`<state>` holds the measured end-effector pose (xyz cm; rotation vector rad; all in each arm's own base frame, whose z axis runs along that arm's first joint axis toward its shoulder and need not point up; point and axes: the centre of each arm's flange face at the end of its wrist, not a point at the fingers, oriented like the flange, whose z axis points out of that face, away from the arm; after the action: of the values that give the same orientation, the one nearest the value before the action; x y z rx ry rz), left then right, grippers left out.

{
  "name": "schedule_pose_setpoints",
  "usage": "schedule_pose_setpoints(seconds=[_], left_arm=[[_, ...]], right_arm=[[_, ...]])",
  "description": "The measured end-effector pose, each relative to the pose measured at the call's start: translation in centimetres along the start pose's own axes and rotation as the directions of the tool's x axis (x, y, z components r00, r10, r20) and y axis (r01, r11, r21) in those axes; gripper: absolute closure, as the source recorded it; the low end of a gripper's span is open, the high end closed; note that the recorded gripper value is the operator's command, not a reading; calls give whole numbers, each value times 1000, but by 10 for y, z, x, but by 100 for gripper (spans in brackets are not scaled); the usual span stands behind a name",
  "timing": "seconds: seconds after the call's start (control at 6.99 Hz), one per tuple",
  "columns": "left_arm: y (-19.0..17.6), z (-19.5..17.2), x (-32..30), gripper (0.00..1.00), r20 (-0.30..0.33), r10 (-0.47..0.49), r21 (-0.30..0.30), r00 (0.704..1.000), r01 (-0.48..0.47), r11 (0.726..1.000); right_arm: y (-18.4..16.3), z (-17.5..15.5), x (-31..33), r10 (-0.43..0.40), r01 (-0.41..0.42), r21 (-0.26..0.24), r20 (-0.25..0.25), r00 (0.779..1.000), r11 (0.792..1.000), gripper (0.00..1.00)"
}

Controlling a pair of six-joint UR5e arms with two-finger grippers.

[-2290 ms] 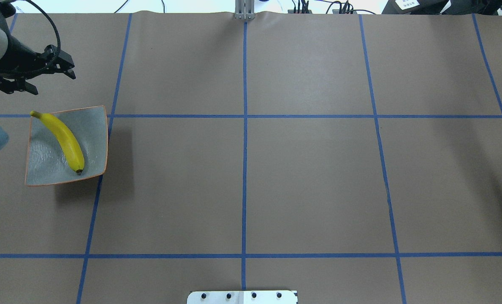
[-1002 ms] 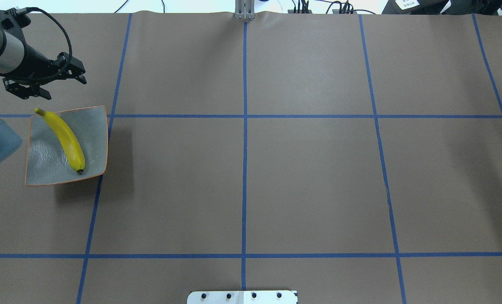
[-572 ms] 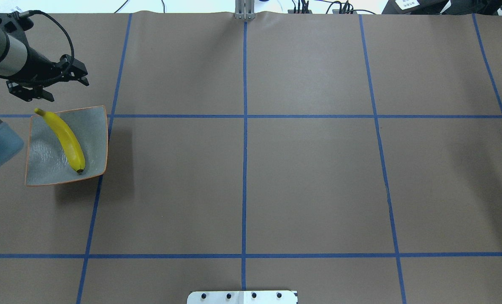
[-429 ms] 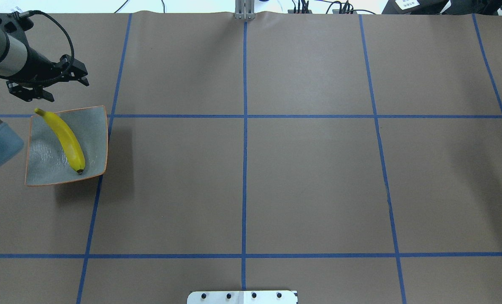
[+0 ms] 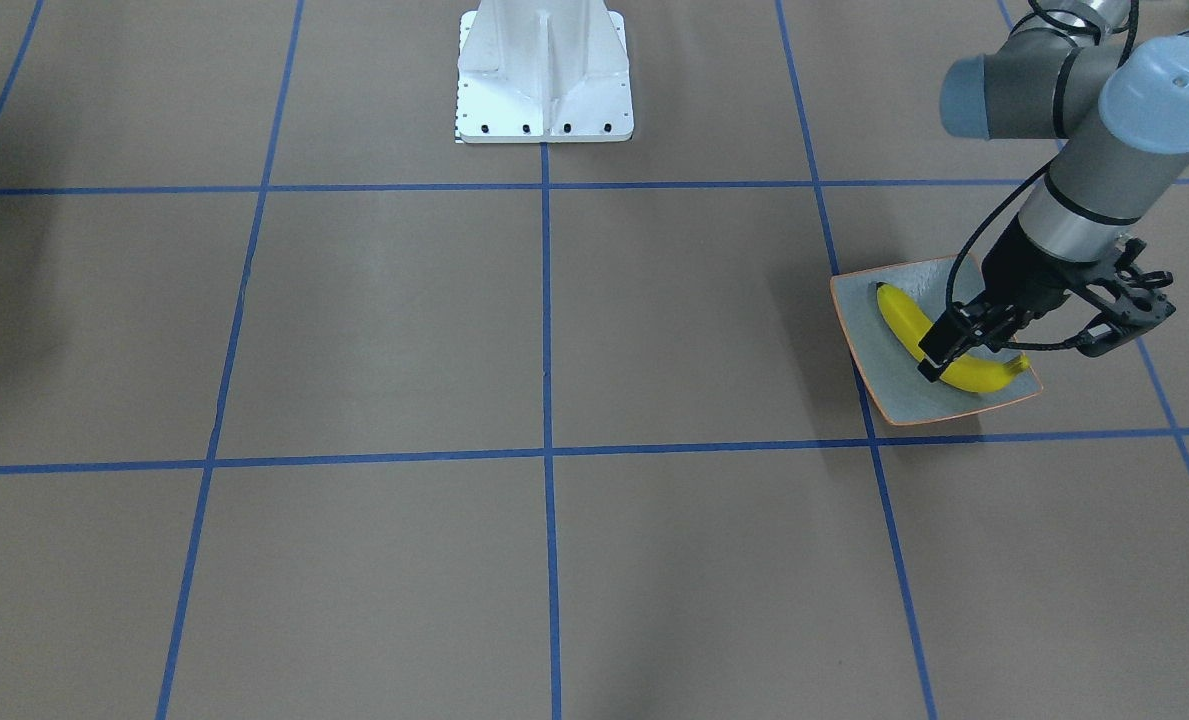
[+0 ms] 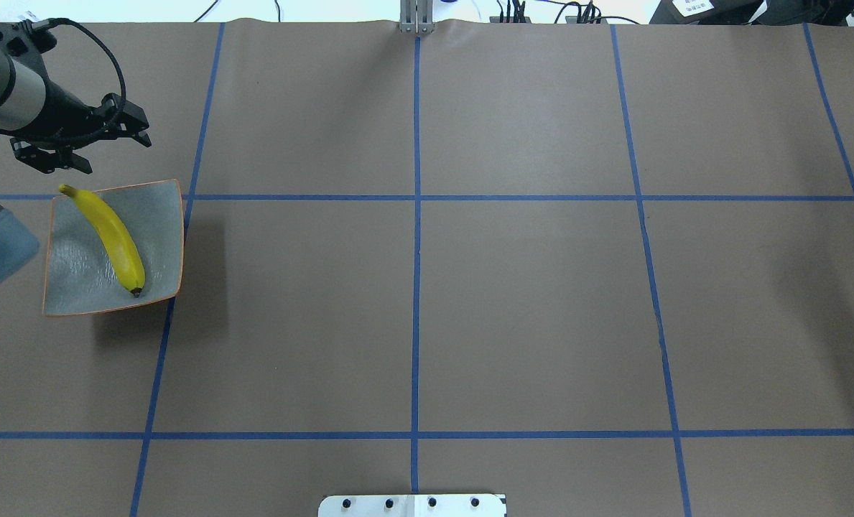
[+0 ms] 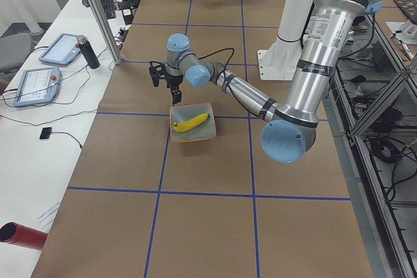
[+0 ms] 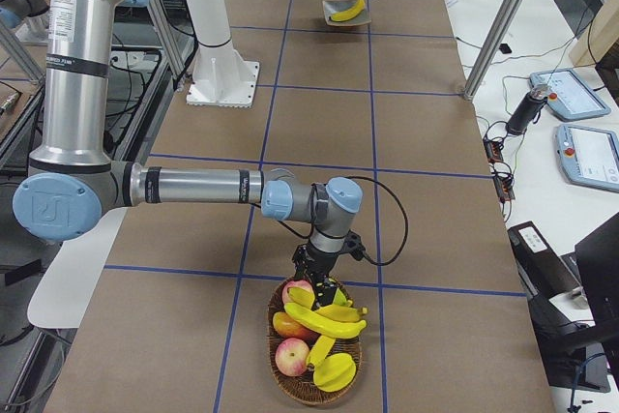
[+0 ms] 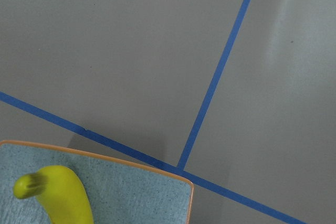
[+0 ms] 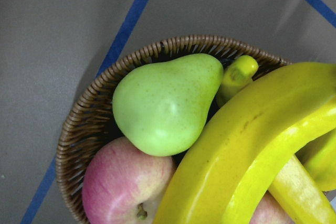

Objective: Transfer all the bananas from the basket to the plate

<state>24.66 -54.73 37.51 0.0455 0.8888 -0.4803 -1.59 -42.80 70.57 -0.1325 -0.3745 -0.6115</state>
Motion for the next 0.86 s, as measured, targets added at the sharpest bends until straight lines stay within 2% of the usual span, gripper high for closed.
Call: schedule_pose_setpoints(seconds=[0.14, 0.29, 0.86], left_arm=[[0, 0, -1, 0, -3, 3, 2, 1000, -3, 1000], [0, 0, -1, 0, -9, 7, 4, 1000, -7, 1000], [1, -2, 0, 0, -18, 12, 6, 1000, -12, 1000]], right_arm=[[0, 2, -1, -6, 6, -6, -4, 1000, 1000, 16], [-1, 3, -3, -13, 13, -11, -7, 1000, 1000, 23], [-4, 9, -7, -25, 25, -25, -3, 1000, 999, 23]])
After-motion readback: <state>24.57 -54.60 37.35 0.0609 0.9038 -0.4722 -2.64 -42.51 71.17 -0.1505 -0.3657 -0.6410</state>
